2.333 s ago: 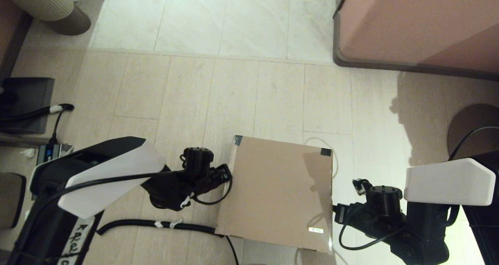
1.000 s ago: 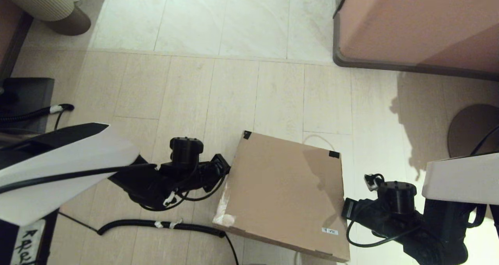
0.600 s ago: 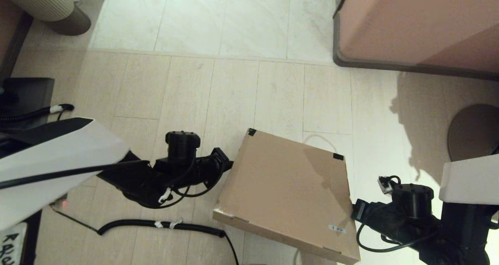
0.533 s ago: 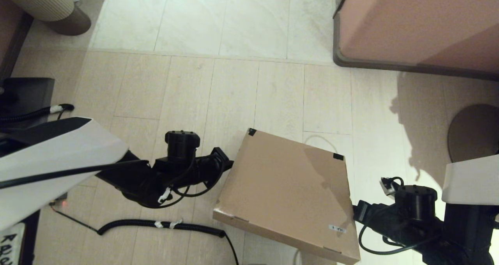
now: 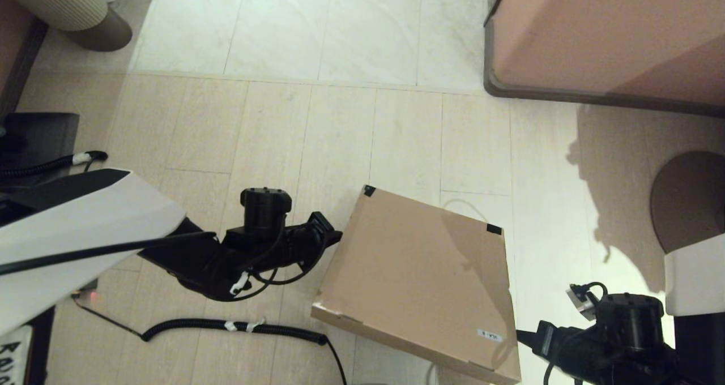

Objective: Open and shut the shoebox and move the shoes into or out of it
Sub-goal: Open the shoe box

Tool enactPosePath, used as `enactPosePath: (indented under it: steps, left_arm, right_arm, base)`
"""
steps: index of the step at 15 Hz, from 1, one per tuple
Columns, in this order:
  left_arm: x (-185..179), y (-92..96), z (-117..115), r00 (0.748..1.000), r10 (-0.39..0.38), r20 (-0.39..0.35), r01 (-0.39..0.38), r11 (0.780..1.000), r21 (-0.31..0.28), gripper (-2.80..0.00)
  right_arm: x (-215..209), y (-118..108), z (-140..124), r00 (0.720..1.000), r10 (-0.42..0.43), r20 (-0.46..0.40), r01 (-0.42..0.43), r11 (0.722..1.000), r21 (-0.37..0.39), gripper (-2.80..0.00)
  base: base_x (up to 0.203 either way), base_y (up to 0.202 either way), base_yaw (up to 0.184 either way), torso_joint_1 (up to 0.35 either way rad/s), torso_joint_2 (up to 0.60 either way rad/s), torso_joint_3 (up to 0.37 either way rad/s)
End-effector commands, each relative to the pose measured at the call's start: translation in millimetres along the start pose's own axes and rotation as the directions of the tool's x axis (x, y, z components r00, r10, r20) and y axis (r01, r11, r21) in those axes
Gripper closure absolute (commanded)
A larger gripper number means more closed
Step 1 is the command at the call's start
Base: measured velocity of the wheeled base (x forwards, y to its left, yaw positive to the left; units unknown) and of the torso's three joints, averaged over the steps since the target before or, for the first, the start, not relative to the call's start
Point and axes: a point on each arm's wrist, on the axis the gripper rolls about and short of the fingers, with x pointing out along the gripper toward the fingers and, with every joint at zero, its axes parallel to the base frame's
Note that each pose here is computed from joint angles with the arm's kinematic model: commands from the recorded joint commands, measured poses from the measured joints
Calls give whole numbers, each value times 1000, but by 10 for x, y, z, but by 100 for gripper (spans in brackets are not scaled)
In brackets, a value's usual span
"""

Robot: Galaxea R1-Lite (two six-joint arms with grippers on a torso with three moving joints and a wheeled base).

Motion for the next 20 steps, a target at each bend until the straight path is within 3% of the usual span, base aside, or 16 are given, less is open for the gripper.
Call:
enactPosePath:
  steps: [1,9,11,13,15,18,20]
  left_arm:
    - [8,-13,-3,1000,-7,0,7,1000,-6,0]
    - [20,-1,-15,1000,-5,-5,5,1000,-11,0]
    - [-17,6,18,1000,7,11,-7,1000,6,0]
    - [-20,109,49,998,54,18,-56,994,99,0]
    - [110,274,-13,992,124,31,-128,969,213,0]
    - [329,397,-75,968,213,128,-247,891,380,0]
    - [391,420,-119,965,225,134,-260,880,398,0]
  right_arm:
    - [-71,10,-45,1000,5,-18,-5,1000,8,0]
    - [-57,-16,-115,997,12,-72,-11,1000,15,0]
    - [-13,-18,-53,999,8,-36,-8,1000,-7,0]
    - [111,-113,-19,999,-53,-2,53,993,-101,0]
    - [242,-236,-78,992,-127,-13,123,979,-164,0]
    - [390,-256,-61,991,-131,4,129,971,-201,0]
    - [546,-247,-90,990,-137,11,136,965,-223,0]
  base:
    - [0,0,0,0,0,0]
    - [0,0,0,0,0,0]
    - [0,0,0,0,0,0]
    - [0,0,0,0,0,0]
    - [0,0,0,0,0,0]
    - [0,0,0,0,0,0]
    - [0,0,0,0,0,0]
